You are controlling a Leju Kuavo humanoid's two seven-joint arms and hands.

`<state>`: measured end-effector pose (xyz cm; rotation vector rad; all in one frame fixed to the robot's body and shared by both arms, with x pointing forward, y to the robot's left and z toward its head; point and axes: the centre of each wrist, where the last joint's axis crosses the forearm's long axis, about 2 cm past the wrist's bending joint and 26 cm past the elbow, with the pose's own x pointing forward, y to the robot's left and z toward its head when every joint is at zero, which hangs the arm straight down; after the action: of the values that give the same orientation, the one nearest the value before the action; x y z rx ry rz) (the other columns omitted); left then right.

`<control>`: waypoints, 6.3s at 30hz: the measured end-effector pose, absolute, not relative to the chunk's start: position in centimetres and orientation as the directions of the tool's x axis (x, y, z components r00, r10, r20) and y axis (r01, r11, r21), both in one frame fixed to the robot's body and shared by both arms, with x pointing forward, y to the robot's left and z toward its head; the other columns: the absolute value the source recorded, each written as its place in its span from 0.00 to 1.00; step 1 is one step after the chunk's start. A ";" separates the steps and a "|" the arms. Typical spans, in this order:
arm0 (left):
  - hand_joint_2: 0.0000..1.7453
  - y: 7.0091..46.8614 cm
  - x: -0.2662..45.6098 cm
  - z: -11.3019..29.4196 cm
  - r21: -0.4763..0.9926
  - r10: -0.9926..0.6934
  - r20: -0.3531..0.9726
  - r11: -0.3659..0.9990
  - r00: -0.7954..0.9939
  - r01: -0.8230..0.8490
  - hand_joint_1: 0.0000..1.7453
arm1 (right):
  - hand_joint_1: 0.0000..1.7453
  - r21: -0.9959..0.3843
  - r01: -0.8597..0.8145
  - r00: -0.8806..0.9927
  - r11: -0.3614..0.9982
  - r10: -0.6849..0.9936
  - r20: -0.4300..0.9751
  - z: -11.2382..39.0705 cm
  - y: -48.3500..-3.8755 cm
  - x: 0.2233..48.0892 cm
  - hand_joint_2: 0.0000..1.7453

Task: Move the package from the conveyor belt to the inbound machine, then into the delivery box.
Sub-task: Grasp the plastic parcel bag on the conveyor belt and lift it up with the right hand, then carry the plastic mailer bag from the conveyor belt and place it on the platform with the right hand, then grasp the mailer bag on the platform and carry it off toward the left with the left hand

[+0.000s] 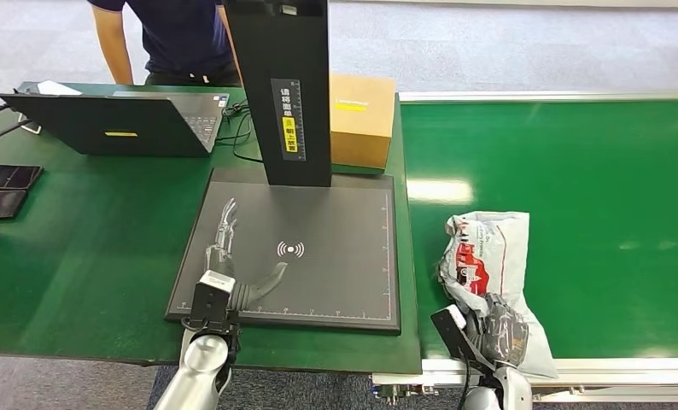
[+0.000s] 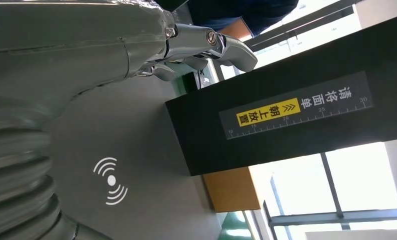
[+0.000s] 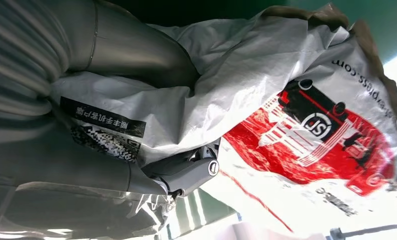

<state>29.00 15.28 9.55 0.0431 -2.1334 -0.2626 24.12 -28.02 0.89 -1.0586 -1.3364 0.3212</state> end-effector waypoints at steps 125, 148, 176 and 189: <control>1.00 13.3 27.1 9.0 0.172 -0.131 0.820 0.985 -0.557 0.021 0.00 | 0.00 -0.493 0.208 -0.571 0.845 0.514 0.640 8.7 -14.7 30.2 1.00; 1.00 15.3 28.4 9.3 0.560 -0.404 0.702 0.822 -0.587 0.103 0.00 | 0.00 -0.089 -0.106 -0.382 0.990 0.042 0.923 5.6 -17.9 21.2 1.00; 1.00 16.5 39.2 13.2 0.939 -0.716 0.336 0.304 -0.612 0.160 0.00 | 0.00 -0.049 -0.157 -0.362 0.986 -0.011 0.932 5.4 -17.7 21.0 1.00; 1.00 16.9 39.9 12.4 0.972 -0.789 0.234 0.180 -0.568 0.151 0.28 | 0.00 -0.054 -0.163 -0.354 0.985 -0.007 0.935 5.2 -17.7 21.0 1.00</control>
<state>39.88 16.91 12.44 0.6142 -1.6669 -1.5023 20.99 -17.66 5.23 0.1216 -1.9283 0.1616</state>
